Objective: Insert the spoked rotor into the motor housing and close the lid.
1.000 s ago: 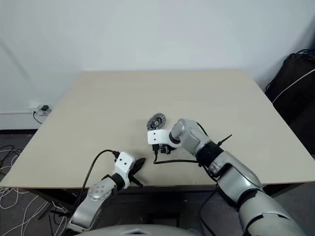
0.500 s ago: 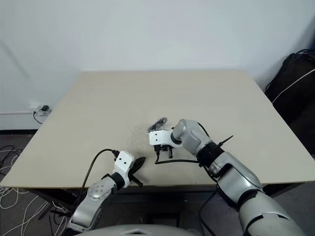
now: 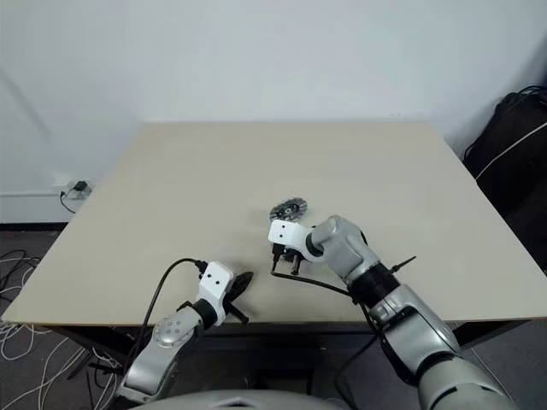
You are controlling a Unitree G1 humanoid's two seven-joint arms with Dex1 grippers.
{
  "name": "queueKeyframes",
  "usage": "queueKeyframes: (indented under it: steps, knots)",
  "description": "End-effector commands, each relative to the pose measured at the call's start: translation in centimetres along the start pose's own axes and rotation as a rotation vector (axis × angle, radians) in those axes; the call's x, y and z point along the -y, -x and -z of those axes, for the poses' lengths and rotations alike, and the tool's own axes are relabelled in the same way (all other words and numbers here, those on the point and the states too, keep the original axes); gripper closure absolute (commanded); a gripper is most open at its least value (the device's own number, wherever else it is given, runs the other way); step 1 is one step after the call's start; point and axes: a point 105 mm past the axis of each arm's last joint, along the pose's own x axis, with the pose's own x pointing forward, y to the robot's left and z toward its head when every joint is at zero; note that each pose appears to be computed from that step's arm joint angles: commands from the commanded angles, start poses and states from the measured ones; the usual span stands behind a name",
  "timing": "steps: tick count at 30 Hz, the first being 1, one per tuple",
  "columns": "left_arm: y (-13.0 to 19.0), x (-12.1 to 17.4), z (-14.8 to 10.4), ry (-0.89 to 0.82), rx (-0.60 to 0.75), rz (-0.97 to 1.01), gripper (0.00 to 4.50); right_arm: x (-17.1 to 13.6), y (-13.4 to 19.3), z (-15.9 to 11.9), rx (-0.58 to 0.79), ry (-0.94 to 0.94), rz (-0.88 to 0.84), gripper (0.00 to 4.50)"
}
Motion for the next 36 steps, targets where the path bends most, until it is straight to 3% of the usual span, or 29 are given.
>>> queueKeyframes:
  steps: [1,13,23,32,36]
  knots:
    - [-0.2,0.3,-1.3,-0.008,0.053,0.010,4.50,0.1,2.6,-1.8,0.083,-0.057,0.068,4.48]
    - [-0.4,0.8,-1.0,-0.003,0.042,0.045,4.50,-3.6,4.2,-1.8,0.123,-0.597,0.093,4.48]
    - [-0.5,0.9,-1.0,-0.011,0.040,0.061,4.50,-4.5,2.7,-2.4,0.160,-0.831,0.113,4.48]
    - [-0.3,0.7,-0.8,-0.006,0.036,0.051,4.50,-4.0,0.0,-1.3,0.063,-0.936,0.184,4.48]
    - [-0.3,0.6,-0.8,-0.007,0.035,0.046,4.50,-4.0,-0.6,-2.7,0.101,-0.917,0.179,3.31]
